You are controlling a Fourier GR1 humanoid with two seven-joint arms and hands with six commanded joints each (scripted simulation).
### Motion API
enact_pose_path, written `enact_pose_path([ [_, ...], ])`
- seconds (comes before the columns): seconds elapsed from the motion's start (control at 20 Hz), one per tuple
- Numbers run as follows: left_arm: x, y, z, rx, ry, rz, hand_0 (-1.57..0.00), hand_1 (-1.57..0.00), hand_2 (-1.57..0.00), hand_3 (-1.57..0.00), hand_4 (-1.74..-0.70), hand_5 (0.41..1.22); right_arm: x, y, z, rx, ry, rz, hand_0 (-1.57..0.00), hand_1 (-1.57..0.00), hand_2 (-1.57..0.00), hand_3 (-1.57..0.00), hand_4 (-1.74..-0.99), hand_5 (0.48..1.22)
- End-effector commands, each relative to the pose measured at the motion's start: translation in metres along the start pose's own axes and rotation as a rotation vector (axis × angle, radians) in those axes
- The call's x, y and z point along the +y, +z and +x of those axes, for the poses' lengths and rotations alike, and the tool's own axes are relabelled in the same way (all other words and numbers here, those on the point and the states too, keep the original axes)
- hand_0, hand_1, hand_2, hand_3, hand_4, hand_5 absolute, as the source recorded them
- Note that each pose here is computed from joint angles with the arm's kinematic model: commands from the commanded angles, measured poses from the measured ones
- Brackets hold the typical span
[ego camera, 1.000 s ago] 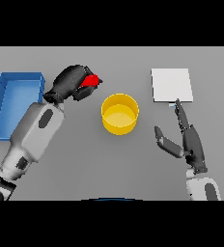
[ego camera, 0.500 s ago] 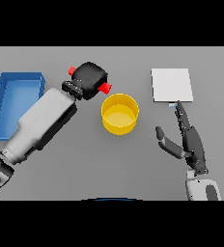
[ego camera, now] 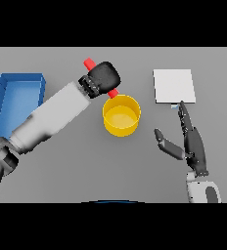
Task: Pick up the red beaker and tilt it to pour out 1 green nut into yellow bowl. Pick up the yellow bowl and place it on the metallic measuring scale.
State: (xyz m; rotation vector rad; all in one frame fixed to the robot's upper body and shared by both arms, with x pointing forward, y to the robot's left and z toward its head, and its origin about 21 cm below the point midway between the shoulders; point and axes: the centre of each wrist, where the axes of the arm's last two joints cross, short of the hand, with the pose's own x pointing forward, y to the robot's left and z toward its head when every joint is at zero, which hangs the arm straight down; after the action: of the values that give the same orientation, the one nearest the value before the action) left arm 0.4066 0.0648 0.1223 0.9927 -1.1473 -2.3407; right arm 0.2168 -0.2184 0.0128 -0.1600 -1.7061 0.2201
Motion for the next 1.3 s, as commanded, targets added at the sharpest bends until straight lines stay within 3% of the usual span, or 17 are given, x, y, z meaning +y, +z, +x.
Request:
enact_pose_path([
  [0.0, 0.003, -0.001, 0.001, -0.008, -0.050, -0.002, -1.57, -1.57, -1.57, -1.52, -1.73, 1.220, 0.004, -0.001, 0.000, -0.002, -0.007, 0.003, 0.00, 0.00, 0.00, 0.00, -1.193, 0.578],
  [0.55, 0.012, -0.008, 0.014, -0.068, -0.469, -0.064, -1.57, -1.57, -1.57, -1.57, -1.73, 1.221, -0.002, -0.001, -0.002, -0.016, 0.010, 0.003, 0.00, 0.00, 0.00, 0.00, -1.136, 0.578],
  [0.9, 0.054, -0.008, 0.019, -0.065, -0.696, -0.029, -1.57, -1.57, -1.57, -1.57, -1.73, 1.221, -0.003, 0.002, -0.001, -0.022, 0.007, -0.012, 0.00, 0.00, 0.00, 0.00, -1.138, 0.572],
  [1.1, 0.116, 0.007, -0.024, 0.059, -0.740, 0.009, -1.57, -1.57, -1.57, -1.57, -1.73, 1.221, 0.003, -0.004, 0.002, -0.025, 0.012, -0.005, 0.00, 0.00, 0.00, 0.00, -1.133, 0.557],
  [1.25, 0.142, 0.031, -0.078, 0.201, -0.634, 0.069, -1.57, -1.57, -1.57, -1.57, -1.72, 1.221, 0.005, -0.002, 0.001, -0.037, -0.010, 0.009, 0.00, 0.00, 0.00, 0.00, -1.128, 0.554],
])
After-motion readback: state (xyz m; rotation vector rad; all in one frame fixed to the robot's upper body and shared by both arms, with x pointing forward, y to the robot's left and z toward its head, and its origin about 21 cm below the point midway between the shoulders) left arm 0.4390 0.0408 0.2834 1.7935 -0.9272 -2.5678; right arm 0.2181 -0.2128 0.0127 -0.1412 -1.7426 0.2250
